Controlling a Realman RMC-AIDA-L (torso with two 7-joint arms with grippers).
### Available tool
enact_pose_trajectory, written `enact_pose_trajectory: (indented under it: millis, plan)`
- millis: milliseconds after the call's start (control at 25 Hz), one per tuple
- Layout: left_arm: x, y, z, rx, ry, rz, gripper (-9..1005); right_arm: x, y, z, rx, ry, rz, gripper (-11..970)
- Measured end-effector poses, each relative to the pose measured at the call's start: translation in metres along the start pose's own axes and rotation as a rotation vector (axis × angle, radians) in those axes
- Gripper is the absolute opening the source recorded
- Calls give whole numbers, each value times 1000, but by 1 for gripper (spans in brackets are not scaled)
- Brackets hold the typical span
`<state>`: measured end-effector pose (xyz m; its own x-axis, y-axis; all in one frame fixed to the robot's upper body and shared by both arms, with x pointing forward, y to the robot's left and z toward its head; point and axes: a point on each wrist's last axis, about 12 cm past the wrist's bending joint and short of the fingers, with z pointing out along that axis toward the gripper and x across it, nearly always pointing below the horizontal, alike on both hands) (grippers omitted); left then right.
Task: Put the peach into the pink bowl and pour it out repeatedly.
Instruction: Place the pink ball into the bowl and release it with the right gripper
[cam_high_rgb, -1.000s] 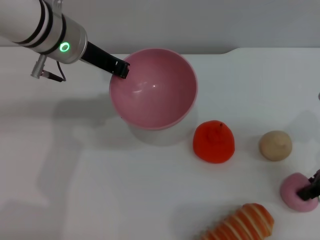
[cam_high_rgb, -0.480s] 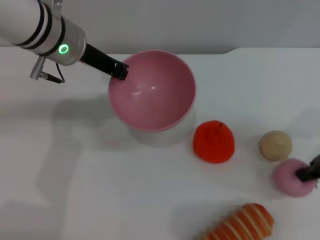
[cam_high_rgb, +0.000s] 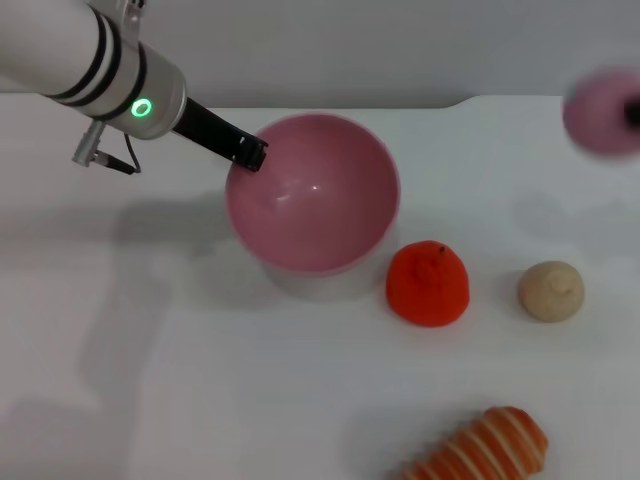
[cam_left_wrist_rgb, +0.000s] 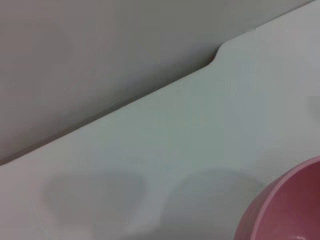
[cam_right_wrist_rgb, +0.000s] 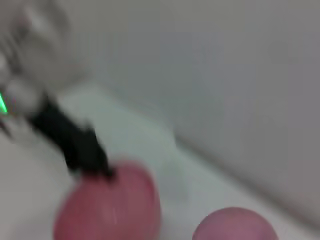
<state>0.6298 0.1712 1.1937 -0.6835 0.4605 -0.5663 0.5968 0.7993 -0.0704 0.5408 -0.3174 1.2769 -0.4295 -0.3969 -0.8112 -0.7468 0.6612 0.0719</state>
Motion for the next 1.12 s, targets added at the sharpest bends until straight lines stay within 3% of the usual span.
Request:
enact_pose_trajectory:
  millis: [120, 200, 560, 880, 1120]
  plan:
    - [-1, -3, 1, 16, 0, 2, 53, -17, 9, -13, -27, -145, -52, 37]
    - [-1, -5, 1, 25, -3, 2, 53, -24, 13, -9, -64, -188, -74, 36]
    - [-4, -10, 2, 54, -25, 1, 54, -31, 14, 78, -233, -151, -65, 41]
    - [-6, -10, 3, 50, -33, 2, 54, -34, 15, 99, -248, -158, -67, 60]
    - [-5, -9, 3, 48, -33, 9, 54, -32, 12, 96, -235, -179, -55, 267]
